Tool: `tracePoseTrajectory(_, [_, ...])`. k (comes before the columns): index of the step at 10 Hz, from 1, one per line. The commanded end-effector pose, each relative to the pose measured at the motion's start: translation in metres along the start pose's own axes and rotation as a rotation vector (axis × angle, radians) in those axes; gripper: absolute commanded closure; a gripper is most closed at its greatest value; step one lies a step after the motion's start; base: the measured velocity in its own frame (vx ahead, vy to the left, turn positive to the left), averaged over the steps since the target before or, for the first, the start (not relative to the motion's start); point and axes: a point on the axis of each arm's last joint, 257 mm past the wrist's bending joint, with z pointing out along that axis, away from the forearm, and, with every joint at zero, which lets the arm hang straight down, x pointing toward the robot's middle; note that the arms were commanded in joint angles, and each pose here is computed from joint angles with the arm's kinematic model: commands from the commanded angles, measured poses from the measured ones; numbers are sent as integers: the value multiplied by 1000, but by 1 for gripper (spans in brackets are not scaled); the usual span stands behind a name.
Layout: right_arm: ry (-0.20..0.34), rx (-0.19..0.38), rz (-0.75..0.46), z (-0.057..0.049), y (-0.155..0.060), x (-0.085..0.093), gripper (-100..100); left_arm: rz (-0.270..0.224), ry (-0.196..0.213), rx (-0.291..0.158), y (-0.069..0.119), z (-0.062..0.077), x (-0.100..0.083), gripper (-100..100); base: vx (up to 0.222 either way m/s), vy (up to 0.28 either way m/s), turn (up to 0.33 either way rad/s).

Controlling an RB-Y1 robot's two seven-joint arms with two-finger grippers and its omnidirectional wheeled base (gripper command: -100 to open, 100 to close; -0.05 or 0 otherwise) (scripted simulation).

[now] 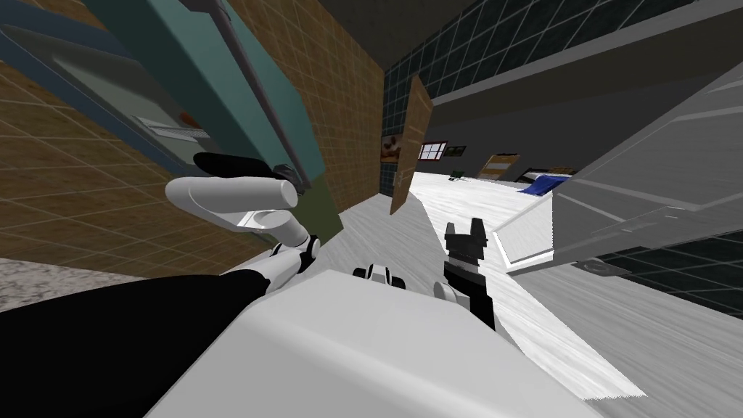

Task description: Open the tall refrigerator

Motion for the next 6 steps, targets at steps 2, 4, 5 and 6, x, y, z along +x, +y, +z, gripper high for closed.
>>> tracePoseTrajectory(2, [0,0,0,0,0,0,0,-4,-41,13,-16,7,-12,-100,96,-171,-2])
tracePoseTrajectory(4, [0,-1,0,0,0,0,0,-3,-49,13,-28,14,-13,-100,-59,13,-88])
tracePoseTrajectory(5, [0,0,0,0,0,0,0,-3,-54,13,-34,18,-14,-100,-69,15,-23])
tracePoseTrajectory(6, [0,0,0,0,0,0,0,-3,-58,13,-40,22,-15,-100,-68,4,-17])
